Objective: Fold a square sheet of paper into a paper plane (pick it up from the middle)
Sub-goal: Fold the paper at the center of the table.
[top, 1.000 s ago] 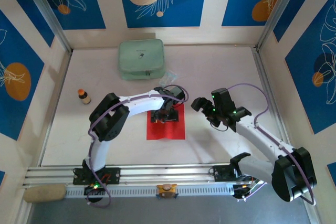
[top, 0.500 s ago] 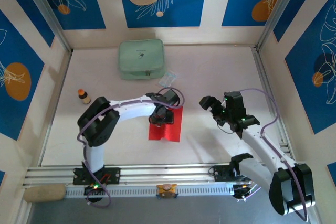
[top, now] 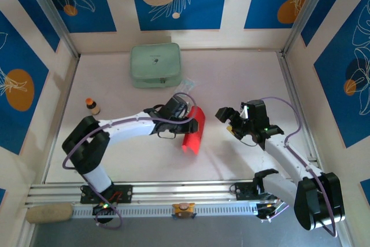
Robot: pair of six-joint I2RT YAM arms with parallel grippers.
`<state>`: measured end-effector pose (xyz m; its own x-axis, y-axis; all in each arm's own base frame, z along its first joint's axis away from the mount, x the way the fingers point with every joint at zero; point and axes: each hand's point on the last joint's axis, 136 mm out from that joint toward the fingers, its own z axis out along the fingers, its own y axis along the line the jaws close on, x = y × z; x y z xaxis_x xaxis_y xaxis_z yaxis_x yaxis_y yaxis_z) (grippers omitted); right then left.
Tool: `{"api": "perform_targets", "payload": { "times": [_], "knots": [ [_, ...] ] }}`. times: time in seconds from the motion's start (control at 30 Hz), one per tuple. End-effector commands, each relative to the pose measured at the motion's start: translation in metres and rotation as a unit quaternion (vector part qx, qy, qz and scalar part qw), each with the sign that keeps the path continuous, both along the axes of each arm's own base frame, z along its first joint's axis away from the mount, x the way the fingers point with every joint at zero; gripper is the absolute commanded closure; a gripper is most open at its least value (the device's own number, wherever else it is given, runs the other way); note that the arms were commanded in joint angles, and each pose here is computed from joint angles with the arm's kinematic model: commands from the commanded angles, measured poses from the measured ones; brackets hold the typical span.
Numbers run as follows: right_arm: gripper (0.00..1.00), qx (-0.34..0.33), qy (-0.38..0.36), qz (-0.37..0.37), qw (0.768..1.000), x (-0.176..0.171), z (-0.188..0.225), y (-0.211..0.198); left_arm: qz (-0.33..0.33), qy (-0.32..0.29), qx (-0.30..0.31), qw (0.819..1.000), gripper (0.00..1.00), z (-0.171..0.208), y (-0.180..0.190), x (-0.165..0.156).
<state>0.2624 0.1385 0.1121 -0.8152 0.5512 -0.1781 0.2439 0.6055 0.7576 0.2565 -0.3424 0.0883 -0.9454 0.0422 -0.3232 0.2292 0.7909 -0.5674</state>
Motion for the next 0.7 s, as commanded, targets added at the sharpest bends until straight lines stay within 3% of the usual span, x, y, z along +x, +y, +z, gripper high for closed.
{"api": "perform_targets", "payload": {
  "times": [0.0, 0.3, 0.67],
  "knots": [
    [0.06, 0.021, -0.024, 0.018, 0.999, 0.003, 0.019, 0.011, 0.001, 0.005, -0.094, 0.996, 0.51, 0.026, -0.009, 0.005],
    [0.08, 0.025, -0.038, 0.033, 0.998, 0.003, 0.025, 0.023, 0.055, 0.04, -0.218, 0.974, 0.56, 0.026, 0.002, 0.018],
    [0.1, 0.024, -0.026, 0.054, 0.998, 0.002, 0.02, 0.039, 0.14, 0.078, -0.233, 0.959, 0.62, -0.011, 0.016, 0.025]
  ]
}}
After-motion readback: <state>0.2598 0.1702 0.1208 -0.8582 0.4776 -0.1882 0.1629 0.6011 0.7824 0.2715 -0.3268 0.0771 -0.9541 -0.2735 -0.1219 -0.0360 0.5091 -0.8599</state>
